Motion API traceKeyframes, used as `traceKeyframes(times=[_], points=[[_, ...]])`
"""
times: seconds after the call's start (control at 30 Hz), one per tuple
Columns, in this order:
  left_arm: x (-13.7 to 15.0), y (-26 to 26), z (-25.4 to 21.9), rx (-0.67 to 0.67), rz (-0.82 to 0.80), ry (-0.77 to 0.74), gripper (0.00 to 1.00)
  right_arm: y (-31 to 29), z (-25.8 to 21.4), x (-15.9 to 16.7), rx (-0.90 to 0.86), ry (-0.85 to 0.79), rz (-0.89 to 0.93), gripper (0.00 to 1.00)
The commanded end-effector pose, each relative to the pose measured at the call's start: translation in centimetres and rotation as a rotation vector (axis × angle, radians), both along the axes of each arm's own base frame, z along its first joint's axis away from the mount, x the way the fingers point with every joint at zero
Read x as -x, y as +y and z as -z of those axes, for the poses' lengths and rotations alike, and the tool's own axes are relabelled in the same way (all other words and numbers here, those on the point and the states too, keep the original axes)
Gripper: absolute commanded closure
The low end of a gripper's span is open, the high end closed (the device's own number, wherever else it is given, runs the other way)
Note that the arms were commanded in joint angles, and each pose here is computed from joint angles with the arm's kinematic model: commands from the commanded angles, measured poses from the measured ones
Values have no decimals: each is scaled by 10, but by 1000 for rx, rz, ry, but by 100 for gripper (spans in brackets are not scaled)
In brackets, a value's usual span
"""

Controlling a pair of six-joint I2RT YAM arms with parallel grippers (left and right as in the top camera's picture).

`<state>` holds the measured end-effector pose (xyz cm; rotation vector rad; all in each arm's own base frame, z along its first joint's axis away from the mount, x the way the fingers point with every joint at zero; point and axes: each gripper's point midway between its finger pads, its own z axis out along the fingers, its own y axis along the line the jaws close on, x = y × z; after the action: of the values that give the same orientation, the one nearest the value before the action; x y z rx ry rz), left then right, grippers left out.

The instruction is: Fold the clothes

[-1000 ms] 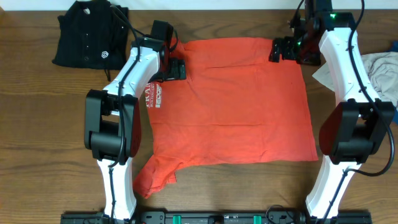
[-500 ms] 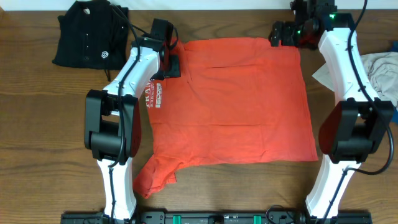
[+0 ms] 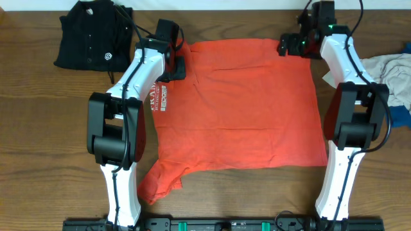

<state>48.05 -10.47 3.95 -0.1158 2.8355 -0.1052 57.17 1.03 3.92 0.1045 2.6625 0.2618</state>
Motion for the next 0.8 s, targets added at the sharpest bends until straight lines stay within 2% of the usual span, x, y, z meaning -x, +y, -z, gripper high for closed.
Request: traceKeyframes(times=[0.0,0.27,0.77], points=[[-1,2,2,-2,3,-3,63,-7,1,-5,0,-21,-1,1],[-2,2,10,-5,3,9,77,-9,-3,-17,2,-73,1,1],[-1,2,22,-9,4,27,77,-10,4,-34,3,-135,1,1]])
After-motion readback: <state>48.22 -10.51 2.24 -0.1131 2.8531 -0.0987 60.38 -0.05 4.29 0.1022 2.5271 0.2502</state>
